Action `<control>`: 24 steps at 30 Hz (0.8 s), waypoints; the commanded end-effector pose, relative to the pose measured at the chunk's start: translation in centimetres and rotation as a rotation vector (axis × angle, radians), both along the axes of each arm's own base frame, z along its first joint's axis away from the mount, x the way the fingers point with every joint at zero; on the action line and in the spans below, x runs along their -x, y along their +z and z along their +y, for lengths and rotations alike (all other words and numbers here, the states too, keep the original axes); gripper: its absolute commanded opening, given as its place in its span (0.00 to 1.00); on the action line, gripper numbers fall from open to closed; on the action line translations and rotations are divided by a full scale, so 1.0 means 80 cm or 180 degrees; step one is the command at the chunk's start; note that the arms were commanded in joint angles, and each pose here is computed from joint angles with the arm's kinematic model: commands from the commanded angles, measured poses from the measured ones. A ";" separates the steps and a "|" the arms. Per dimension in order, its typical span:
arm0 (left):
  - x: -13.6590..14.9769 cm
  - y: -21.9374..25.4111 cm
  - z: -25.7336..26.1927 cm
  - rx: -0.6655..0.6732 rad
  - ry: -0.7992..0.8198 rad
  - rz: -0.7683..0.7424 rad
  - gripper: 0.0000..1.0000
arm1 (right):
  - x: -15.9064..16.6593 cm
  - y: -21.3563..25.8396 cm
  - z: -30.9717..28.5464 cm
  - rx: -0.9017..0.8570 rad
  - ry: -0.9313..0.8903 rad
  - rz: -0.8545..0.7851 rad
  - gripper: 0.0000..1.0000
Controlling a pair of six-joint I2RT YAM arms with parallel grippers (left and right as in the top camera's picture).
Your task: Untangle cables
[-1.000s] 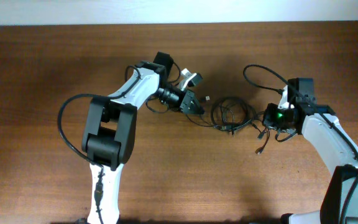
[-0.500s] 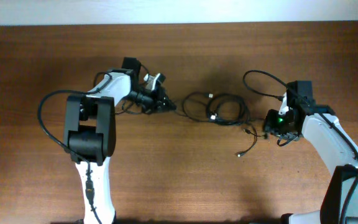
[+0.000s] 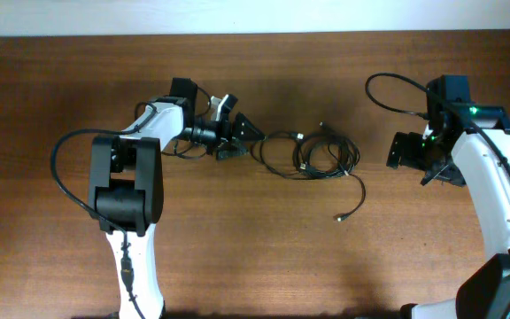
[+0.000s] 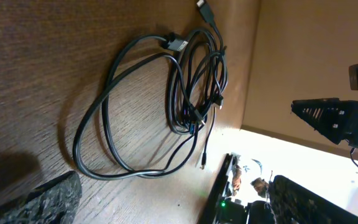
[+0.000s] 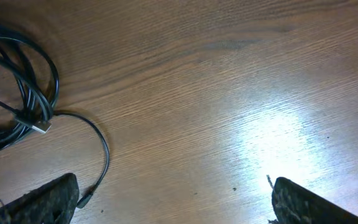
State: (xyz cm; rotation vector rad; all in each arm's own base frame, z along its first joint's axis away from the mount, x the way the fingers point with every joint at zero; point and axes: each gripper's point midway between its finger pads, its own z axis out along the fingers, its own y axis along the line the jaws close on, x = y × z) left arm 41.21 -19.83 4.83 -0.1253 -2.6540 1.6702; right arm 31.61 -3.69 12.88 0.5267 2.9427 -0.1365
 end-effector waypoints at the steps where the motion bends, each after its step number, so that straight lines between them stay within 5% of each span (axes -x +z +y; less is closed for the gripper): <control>1: 0.005 -0.008 -0.002 0.0074 -0.0045 0.0012 0.98 | -0.022 -0.003 0.033 -0.0484 0.0070 -0.0218 0.99; 4: 0.005 -0.014 0.000 -0.0023 -0.0040 0.0006 1.00 | -0.046 -0.010 0.057 -0.0632 0.0217 -0.0355 1.00; 6: 0.005 -0.016 0.001 -0.0057 -0.0036 0.0009 0.99 | -0.054 -0.021 0.067 -0.0625 0.0290 -0.0344 0.89; 7: 0.005 -0.016 0.001 -0.0057 -0.0036 0.0014 1.00 | -0.063 -0.032 0.070 -0.0576 0.0327 -0.0343 0.72; 9: 0.005 -0.016 0.001 -0.0057 -0.0036 0.0014 1.00 | -0.082 -0.055 0.058 -0.0316 0.0314 -0.0348 0.20; 10: 0.005 -0.016 0.001 -0.0057 -0.0036 0.0014 1.00 | -0.086 -0.064 0.056 -0.0284 0.0306 -0.0325 0.17; 17: 0.005 -0.016 0.001 -0.0057 -0.0037 0.0015 1.00 | -0.097 -0.133 0.076 -0.0610 0.0434 -0.0076 0.17; 20: 0.005 -0.016 0.001 -0.0057 -0.0037 0.0015 1.00 | -0.102 -0.142 0.088 -0.0778 0.0524 -0.0095 0.33; 24: 0.005 -0.016 0.001 -0.0057 -0.0037 0.0014 1.00 | -0.103 -0.143 0.088 -0.0777 0.0525 -0.0105 0.38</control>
